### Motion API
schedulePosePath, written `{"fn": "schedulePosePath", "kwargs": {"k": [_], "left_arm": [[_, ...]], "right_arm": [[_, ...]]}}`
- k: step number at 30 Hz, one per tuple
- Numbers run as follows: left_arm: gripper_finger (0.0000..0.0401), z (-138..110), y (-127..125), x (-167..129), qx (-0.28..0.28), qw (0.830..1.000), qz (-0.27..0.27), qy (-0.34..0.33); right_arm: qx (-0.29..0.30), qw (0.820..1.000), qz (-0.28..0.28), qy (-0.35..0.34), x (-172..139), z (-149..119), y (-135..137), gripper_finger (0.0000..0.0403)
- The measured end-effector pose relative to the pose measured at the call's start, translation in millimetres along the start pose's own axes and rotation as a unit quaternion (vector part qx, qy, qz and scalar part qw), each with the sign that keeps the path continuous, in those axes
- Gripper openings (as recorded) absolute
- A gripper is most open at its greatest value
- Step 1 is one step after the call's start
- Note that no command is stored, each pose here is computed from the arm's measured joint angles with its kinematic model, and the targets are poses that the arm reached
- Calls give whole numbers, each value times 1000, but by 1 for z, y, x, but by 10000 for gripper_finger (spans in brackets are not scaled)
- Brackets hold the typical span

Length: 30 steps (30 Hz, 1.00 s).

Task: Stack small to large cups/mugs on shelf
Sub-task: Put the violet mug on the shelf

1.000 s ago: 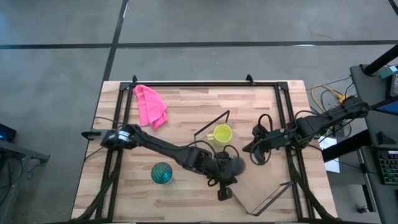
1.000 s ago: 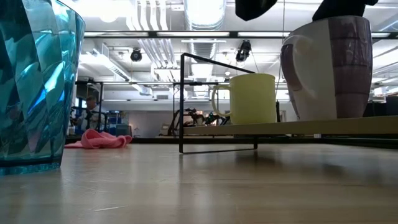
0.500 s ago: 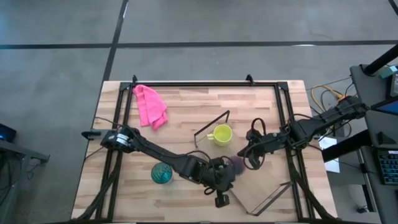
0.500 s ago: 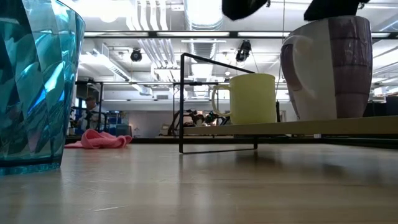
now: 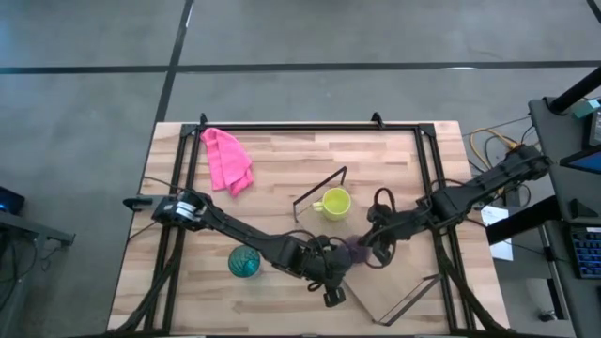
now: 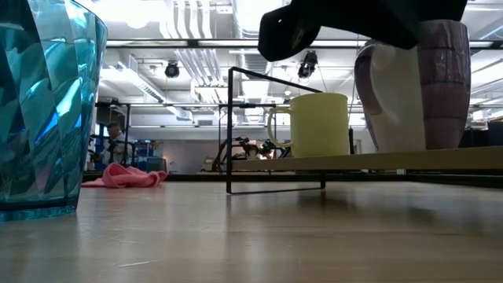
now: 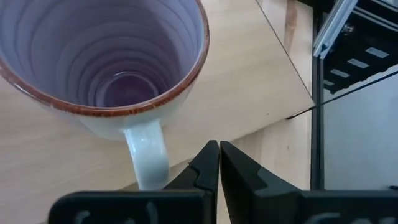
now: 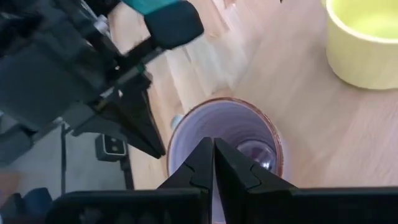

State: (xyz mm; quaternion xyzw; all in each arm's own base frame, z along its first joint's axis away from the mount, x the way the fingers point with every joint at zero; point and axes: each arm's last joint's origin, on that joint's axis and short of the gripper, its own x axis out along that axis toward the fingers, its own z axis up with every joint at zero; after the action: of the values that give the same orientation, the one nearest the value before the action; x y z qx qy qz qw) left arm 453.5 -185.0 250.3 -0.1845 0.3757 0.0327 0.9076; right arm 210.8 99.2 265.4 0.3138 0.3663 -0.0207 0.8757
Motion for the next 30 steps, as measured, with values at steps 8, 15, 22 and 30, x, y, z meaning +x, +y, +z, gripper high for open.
{"fn": "schedulePosePath", "kwargs": {"k": [8,15,22,30], "left_arm": [[0,5,9,2,-2,1000,16,-7],[0,9,20,5,4,999,38,-4],[0,12,27,7,14,999,44,-5],[0,18,36,9,6,999,51,-9]], "right_arm": [[12,999,-24,23,17,-5,-2,9],[17,999,-28,32,21,-6,-2,8],[28,998,-43,42,21,-8,-5,8],[27,996,-61,55,21,-11,-8,9]]}}
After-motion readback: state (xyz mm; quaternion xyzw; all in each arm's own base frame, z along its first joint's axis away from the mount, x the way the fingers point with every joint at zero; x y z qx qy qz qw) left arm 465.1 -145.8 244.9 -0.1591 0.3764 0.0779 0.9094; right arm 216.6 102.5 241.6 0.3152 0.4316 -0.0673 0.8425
